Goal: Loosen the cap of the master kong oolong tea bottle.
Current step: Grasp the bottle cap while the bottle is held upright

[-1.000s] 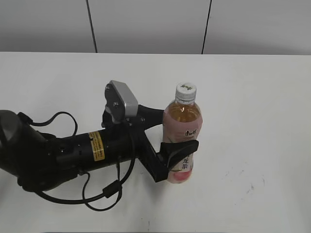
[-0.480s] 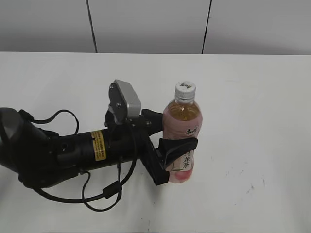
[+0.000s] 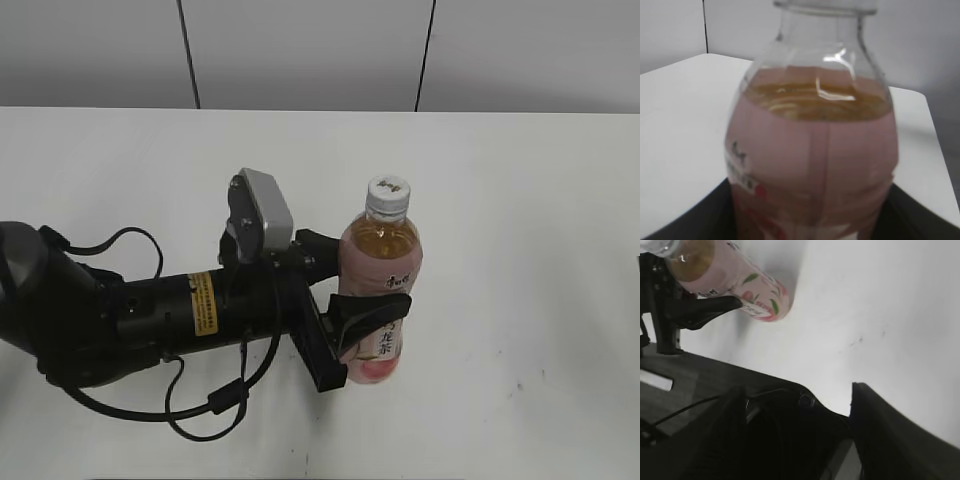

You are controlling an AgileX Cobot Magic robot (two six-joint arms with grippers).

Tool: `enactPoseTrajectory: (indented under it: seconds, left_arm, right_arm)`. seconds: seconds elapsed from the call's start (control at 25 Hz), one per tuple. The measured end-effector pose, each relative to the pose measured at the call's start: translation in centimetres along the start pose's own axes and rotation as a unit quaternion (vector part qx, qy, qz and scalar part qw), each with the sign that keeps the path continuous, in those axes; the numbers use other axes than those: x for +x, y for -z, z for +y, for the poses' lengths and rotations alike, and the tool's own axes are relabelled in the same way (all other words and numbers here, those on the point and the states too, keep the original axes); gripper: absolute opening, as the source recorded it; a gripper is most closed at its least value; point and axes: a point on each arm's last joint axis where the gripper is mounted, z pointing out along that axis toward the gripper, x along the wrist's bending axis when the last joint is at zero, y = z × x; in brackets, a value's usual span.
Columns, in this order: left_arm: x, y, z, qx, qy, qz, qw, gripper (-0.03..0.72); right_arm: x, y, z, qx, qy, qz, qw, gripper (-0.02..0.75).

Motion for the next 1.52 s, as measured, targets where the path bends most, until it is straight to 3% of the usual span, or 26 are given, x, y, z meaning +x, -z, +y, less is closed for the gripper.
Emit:
enactPoseTrajectory:
  seconds: [0.24,0.52,0.72,1.52]
  left_arm:
    - [0.0,0.0,0.0,0.000,-0.001,-0.003,1.000,0.405]
    - [-0.1,0.0,0.0,0.000,-0.001,-0.004,1.000,0.405]
    - [-0.1,0.0,0.0,0.000,-0.001,-0.004,1.000,0.405]
    - [-0.1,0.0,0.0,0.000,0.000,-0.004,1.000,0.405]
  right_arm:
    - [2.5,-3.0,6.2,0.087,0.033,0.057,0.994,0.484]
    - [8.0,-6.8,10.3,0.144,0.068,0.032,0.987,0.482]
    - [10.6,-9.2,11.8,0.166,0.072,0.031,0.983,0.482]
    - [10.7,-13.4,13.3,0.194,0.051,-0.006,0.980,0.482]
